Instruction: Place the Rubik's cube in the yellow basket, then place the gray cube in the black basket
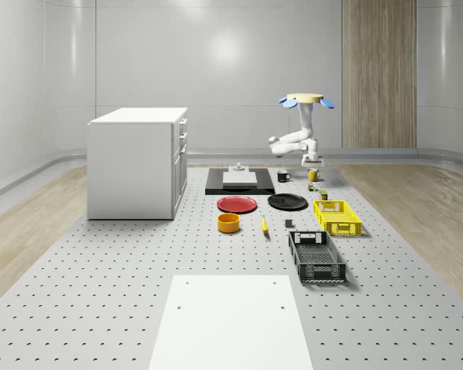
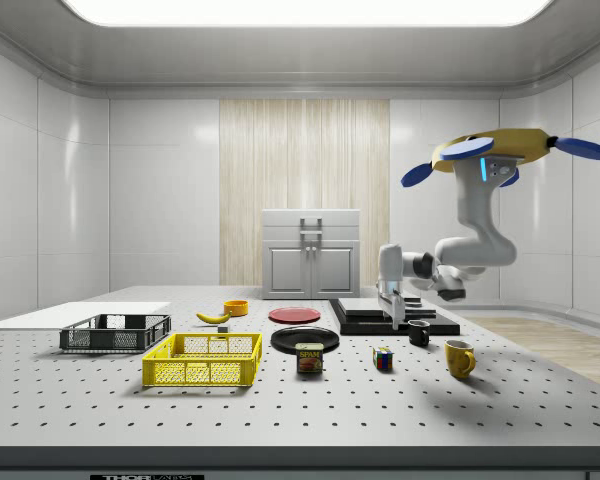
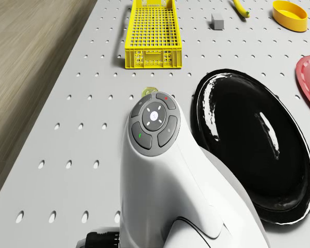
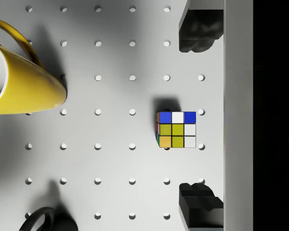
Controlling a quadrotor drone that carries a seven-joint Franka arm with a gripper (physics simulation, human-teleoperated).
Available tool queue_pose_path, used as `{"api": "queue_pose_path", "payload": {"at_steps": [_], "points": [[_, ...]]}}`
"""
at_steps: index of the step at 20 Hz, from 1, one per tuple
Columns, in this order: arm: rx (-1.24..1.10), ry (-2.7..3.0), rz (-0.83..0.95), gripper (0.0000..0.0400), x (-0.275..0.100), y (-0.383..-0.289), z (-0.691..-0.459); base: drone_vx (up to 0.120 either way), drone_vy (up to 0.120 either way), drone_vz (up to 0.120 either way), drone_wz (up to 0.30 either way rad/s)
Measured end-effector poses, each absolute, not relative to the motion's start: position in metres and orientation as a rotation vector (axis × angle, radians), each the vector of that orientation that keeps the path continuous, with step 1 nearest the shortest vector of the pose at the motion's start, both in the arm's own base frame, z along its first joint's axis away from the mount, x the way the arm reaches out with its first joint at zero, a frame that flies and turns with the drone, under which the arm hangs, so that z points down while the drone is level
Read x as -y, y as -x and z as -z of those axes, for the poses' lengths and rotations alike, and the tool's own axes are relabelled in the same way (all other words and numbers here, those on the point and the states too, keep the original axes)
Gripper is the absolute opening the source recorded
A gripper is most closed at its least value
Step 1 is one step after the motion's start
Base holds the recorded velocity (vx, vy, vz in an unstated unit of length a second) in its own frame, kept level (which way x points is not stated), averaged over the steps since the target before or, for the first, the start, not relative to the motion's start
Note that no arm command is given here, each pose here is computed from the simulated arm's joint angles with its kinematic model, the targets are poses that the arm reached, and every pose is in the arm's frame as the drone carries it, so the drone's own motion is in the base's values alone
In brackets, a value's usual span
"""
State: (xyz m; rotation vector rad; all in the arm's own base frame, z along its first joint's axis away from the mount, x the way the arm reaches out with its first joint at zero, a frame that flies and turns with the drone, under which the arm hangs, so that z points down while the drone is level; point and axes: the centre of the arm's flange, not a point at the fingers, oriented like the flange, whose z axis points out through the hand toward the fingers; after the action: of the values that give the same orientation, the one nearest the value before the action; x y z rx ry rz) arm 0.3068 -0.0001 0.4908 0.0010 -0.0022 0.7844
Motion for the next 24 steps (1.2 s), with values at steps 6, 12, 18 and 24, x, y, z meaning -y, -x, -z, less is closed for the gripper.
{"api": "queue_pose_path", "payload": {"at_steps": [6, 12, 18, 24], "points": [[0.002, -0.001, -0.785, 0.04, 0.0, -0.3068, -0.491, 0.073, -0.073, -0.12, 0.0], [0.002, -0.001, -0.785, 0.04, 0.0, -0.3068, -0.491, 0.0, 0.0, -0.1, 0.0], [0.002, -0.001, -0.785, 0.04, 0.0, -0.3068, -0.491, 0.0, 0.0, -0.08, 0.0], [0.002, -0.001, -0.785, 0.04, 0.0, -0.3068, -0.508, 0.0, 0.0, 0.0, 0.0]]}}
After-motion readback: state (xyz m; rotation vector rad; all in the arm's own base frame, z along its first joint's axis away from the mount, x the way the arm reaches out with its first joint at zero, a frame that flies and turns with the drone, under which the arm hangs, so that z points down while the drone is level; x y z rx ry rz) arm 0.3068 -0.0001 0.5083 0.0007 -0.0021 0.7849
